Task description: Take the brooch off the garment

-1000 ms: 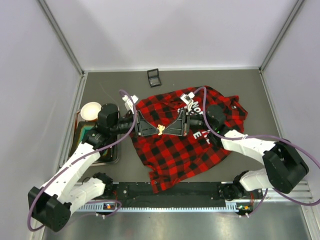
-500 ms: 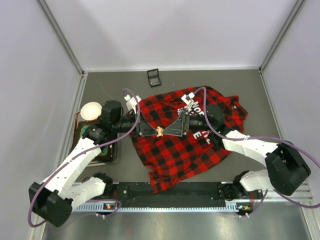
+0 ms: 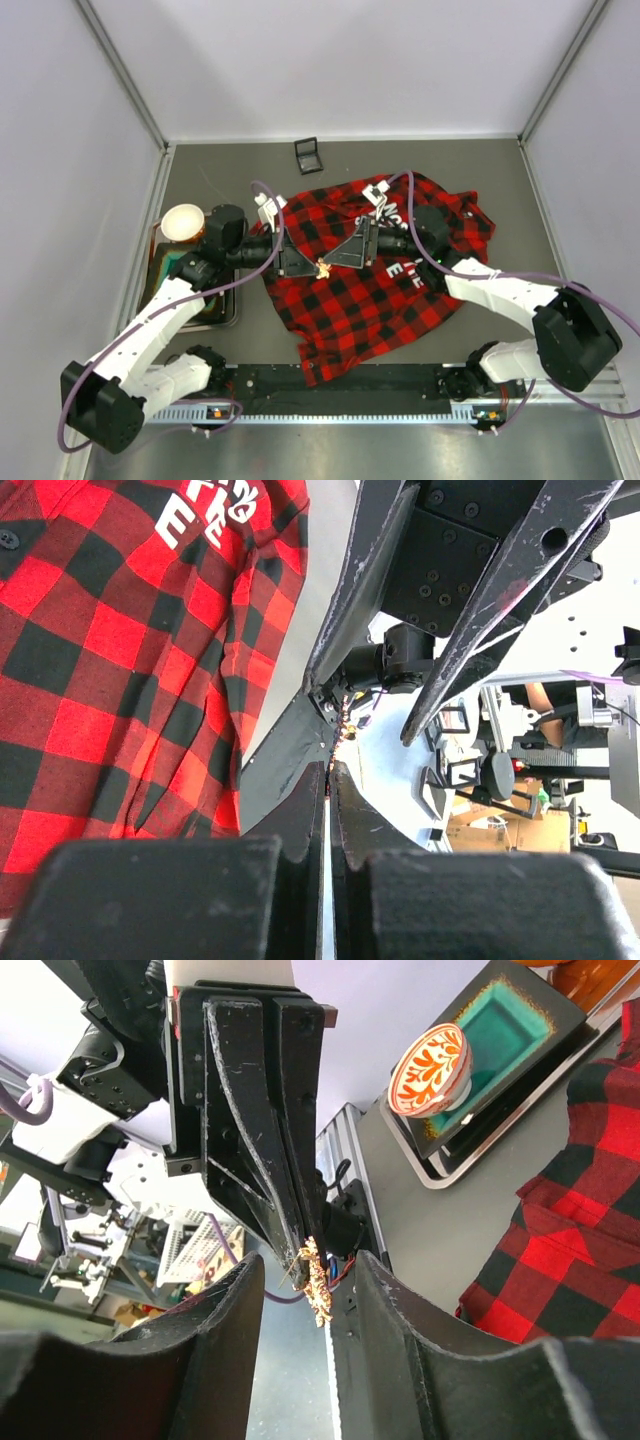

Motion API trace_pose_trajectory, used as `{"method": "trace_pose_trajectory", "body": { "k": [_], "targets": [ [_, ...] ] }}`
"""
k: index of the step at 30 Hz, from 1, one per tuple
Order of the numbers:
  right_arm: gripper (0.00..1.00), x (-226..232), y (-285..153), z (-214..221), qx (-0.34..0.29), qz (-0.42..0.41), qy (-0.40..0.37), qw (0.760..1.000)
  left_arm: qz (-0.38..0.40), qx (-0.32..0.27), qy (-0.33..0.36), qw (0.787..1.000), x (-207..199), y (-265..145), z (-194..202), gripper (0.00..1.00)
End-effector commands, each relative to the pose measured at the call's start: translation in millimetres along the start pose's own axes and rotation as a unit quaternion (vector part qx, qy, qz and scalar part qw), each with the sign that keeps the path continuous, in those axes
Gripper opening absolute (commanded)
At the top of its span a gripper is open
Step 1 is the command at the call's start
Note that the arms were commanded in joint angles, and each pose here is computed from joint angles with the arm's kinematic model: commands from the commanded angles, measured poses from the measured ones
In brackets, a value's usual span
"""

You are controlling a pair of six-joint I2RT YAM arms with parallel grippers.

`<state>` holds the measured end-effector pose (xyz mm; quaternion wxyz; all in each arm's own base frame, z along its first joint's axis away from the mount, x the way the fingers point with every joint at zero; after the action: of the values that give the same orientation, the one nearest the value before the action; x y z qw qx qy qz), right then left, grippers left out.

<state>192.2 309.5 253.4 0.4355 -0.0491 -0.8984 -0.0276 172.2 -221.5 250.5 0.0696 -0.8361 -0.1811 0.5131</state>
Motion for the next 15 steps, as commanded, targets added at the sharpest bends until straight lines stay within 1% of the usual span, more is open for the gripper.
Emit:
{"method": "trace_pose_trajectory", "body": {
  "k": [1, 6, 7, 9, 10, 13, 15],
  "targets": [
    [0.41, 23, 8, -14, -0.009, -0.041, -0.036, 0.998, 0.037, -0.021, 0.040, 0.998, -17, -3, -11, 0.00],
    [0.39, 18, 3, -3, -0.008, -0.032, -0.041, 0.999, 0.041, -0.025, 0.045, 0.998, -21, -5, -12, 0.00],
    [0.36, 19, 2, -3, -0.006, -0.034, -0.043, 0.998, 0.043, -0.028, 0.048, 0.998, -23, -6, -12, 0.00],
    [0.33, 20, 0, 0, -0.004, -0.037, -0.045, 0.998, 0.045, -0.028, 0.050, 0.997, -24, -7, -12, 0.00],
    [0.29, 21, 0, -1, -0.005, -0.040, -0.047, 0.998, 0.045, -0.029, 0.050, 0.997, -25, -8, -11, 0.00],
    [0.24, 21, -1, 3, 0.003, -0.048, -0.045, 0.998, 0.045, -0.030, 0.052, 0.997, -26, -8, -12, 0.00],
    [0.24, 25, -1, 3, 0.002, -0.061, -0.044, 0.997, 0.045, -0.032, 0.049, 0.997, -26, -7, -13, 0.00]
  ]
}}
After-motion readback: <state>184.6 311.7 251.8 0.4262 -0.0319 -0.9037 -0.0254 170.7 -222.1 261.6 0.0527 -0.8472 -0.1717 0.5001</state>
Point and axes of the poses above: each gripper's point midway between its finger pads, its own y axis out along the fingers, its own x axis along the line the jaws close on, z = x × y, the point moved 3 cm from there along -y, back along the fingers
